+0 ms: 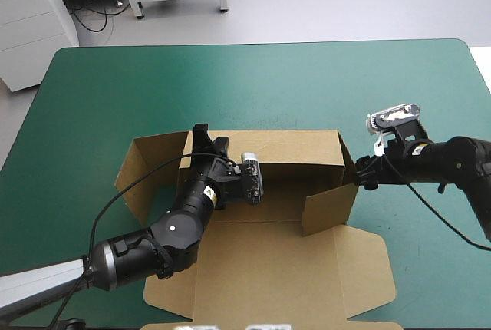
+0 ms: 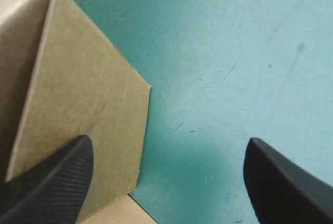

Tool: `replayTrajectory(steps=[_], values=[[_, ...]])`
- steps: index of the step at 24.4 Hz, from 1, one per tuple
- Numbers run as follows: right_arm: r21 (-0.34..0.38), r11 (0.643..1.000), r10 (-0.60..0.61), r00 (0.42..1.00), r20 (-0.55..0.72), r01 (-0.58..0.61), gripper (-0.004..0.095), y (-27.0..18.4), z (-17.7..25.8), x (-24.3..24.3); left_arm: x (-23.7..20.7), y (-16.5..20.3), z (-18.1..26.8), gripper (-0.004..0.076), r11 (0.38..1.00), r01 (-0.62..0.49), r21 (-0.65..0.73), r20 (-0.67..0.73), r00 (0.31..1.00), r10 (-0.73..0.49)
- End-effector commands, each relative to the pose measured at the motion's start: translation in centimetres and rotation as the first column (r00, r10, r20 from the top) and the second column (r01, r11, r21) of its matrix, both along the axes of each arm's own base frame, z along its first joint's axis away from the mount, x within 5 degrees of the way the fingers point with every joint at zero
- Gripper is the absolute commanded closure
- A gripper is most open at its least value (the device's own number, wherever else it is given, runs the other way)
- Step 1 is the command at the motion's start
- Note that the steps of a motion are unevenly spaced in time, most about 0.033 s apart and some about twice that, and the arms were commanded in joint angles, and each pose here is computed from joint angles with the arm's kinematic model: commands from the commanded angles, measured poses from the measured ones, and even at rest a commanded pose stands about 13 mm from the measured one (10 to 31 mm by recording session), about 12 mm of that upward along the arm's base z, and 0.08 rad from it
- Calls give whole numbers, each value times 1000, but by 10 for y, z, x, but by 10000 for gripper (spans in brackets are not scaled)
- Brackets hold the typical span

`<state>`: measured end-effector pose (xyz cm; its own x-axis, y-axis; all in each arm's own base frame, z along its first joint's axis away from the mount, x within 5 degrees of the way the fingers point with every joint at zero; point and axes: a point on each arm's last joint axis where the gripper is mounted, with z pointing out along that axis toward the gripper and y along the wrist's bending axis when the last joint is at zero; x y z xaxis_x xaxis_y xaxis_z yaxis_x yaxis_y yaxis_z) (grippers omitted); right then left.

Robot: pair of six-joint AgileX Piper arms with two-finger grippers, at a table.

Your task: Fold the box

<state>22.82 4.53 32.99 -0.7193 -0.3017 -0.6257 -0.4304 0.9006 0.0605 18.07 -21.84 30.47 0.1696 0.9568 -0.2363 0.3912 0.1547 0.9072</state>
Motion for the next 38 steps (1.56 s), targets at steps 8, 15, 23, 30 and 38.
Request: replayTrajectory(steps=[8,15,23,30,38], values=[[8,999,37,984,172,-39,174,-3,14,-32,4,-6,1,756,1000,-14,19,24,1000,14],[38,993,104,984,147,-111,174,3,15,-38,5,-9,-4,756,999,-11,34,15,1000,10],[129,970,186,971,153,-206,174,19,10,-27,5,-10,-4,756,999,-9,35,16,1000,9],[102,949,273,938,214,-299,174,47,7,-21,5,-11,-5,756,1000,5,27,6,1000,-5],[-9,966,253,937,240,-259,268,52,5,-20,3,-12,-9,756,1000,0,-5,-52,999,0]])
